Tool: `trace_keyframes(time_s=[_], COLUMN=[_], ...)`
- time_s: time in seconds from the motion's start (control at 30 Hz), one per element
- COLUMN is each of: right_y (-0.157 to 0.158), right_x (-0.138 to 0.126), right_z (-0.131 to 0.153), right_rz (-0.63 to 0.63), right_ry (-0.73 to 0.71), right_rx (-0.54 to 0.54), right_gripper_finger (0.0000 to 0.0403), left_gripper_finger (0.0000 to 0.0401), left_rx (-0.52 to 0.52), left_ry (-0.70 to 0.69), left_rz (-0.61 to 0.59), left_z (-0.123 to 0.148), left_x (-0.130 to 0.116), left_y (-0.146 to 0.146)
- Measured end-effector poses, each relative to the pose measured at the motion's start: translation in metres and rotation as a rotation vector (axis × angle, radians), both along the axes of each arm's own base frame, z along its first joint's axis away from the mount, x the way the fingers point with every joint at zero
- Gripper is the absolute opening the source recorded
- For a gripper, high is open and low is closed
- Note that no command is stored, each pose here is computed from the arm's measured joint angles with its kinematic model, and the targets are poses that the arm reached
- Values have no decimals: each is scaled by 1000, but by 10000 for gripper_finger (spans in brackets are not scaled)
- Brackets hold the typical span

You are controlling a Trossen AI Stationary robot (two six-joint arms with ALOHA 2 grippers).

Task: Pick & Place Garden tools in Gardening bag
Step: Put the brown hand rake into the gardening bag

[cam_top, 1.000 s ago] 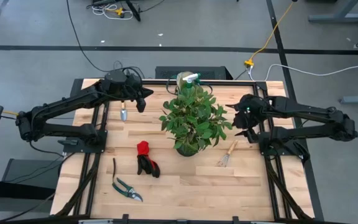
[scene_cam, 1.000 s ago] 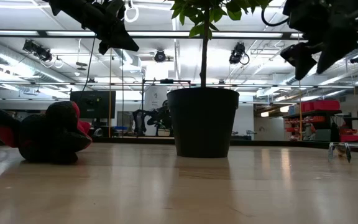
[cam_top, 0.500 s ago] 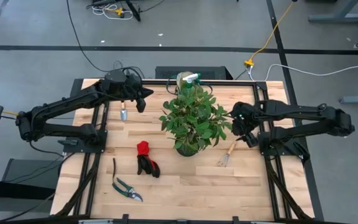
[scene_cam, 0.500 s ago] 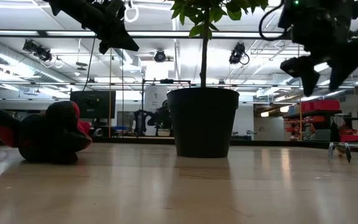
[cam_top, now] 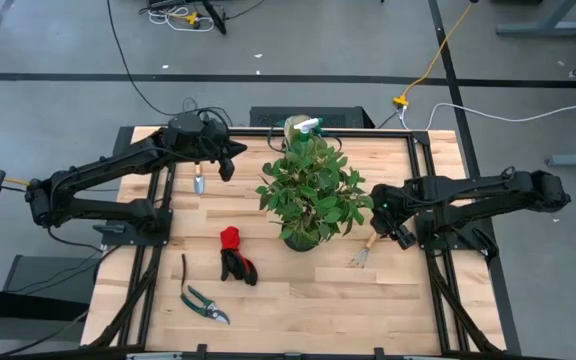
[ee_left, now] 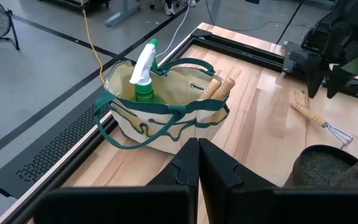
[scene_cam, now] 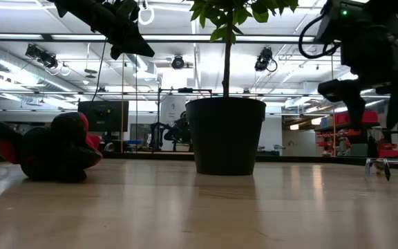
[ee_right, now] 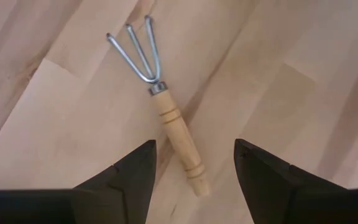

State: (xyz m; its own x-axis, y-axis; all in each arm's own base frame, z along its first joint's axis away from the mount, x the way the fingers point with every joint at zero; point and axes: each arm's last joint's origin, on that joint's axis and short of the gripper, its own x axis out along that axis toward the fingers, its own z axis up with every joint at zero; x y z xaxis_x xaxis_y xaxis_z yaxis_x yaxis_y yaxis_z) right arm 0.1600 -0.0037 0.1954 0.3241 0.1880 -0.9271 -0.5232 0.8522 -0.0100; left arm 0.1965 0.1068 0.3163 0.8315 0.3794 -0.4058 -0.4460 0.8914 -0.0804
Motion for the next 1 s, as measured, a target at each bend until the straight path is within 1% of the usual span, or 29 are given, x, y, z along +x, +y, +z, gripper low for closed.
trace_keyframes(time_s=[0.13, 0.33, 0.47, 0.67, 0.87, 1.0], right_y=[5, 9, 10, 12, 15, 19], right_x=[2, 12, 19, 28, 32, 35], right_z=[-6, -17, -28, -41, -50, -53], right_rz=[32, 57, 69, 106, 135, 150], right_ry=[22, 71, 123, 153, 190, 175], right_rx=[0, -2, -49, -110, -120, -122], right_gripper_finger=[217, 217, 217, 217, 217, 217], left_gripper_finger=[12, 12, 12, 12, 12, 12], left_rx=[1, 24, 24, 25, 25, 25], left_ry=[0, 12, 13, 13, 13, 14], left_rz=[0, 22, 23, 25, 25, 25], left_z=[0, 0, 0, 0, 0, 0], left_x=[0, 0, 0, 0, 0, 0], left_y=[0, 1, 1, 1, 1, 1])
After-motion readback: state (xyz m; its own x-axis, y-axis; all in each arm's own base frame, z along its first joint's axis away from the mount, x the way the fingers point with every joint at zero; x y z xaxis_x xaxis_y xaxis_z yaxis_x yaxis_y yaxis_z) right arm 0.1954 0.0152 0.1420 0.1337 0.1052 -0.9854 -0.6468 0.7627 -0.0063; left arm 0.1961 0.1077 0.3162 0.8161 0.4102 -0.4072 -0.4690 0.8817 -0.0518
